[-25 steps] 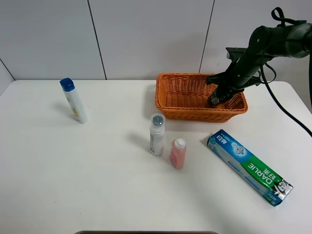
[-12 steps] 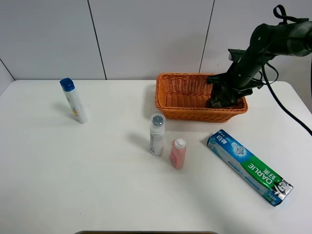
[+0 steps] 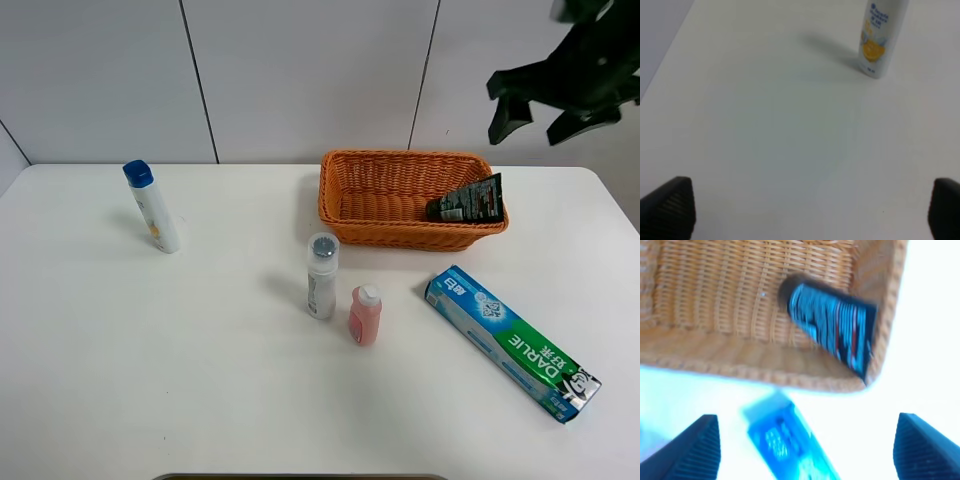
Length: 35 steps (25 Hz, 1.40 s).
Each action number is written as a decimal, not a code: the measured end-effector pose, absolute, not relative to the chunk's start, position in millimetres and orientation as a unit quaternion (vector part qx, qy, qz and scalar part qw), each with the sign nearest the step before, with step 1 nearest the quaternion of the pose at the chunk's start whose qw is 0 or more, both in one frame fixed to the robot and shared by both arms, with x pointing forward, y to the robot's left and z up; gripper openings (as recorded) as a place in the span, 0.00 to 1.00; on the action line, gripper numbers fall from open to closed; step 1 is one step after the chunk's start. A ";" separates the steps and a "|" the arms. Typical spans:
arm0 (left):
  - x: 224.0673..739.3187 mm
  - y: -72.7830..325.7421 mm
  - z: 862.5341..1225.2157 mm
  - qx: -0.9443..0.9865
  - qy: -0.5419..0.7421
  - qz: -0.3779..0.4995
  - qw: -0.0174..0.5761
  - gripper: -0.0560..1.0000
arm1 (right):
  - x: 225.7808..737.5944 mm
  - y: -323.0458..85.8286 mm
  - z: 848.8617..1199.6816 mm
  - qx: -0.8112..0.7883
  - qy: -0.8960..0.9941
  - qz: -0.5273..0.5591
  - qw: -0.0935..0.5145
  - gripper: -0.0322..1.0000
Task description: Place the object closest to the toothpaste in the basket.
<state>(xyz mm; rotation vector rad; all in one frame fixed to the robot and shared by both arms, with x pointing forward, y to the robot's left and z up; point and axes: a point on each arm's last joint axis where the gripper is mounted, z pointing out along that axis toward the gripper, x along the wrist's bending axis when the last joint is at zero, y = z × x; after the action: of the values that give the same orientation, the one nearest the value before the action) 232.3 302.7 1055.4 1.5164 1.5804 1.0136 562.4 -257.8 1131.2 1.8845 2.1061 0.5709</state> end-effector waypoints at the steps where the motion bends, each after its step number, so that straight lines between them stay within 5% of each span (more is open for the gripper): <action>1: 232.3 302.7 1055.4 0.587 0.612 0.392 0.356 0.94 | 548.7 -259.2 1145.5 0.645 0.723 0.204 0.136 0.74; 8: 232.3 302.7 1055.4 0.587 0.612 0.392 0.356 0.94 | 457.1 -269.0 1217.3 0.618 0.701 0.286 0.211 0.74; 13: 232.3 302.7 1055.4 0.587 0.612 0.392 0.356 0.94 | 389.3 -275.9 1223.6 0.604 0.688 0.322 0.242 0.74; 27: 232.3 302.7 1055.4 0.587 0.612 0.392 0.356 0.94 | 275.8 -294.6 1076.2 0.610 0.692 0.284 0.261 0.74; 35: 232.3 302.7 1055.4 0.587 0.612 0.392 0.356 0.94 | 246.4 -299.5 1052.6 0.580 0.657 0.348 0.333 0.74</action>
<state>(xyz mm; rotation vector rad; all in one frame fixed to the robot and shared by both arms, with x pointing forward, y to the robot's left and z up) 232.3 302.7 1055.4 1.5164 1.5804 1.0136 246.4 -299.5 1052.6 1.5148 1.7148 0.9082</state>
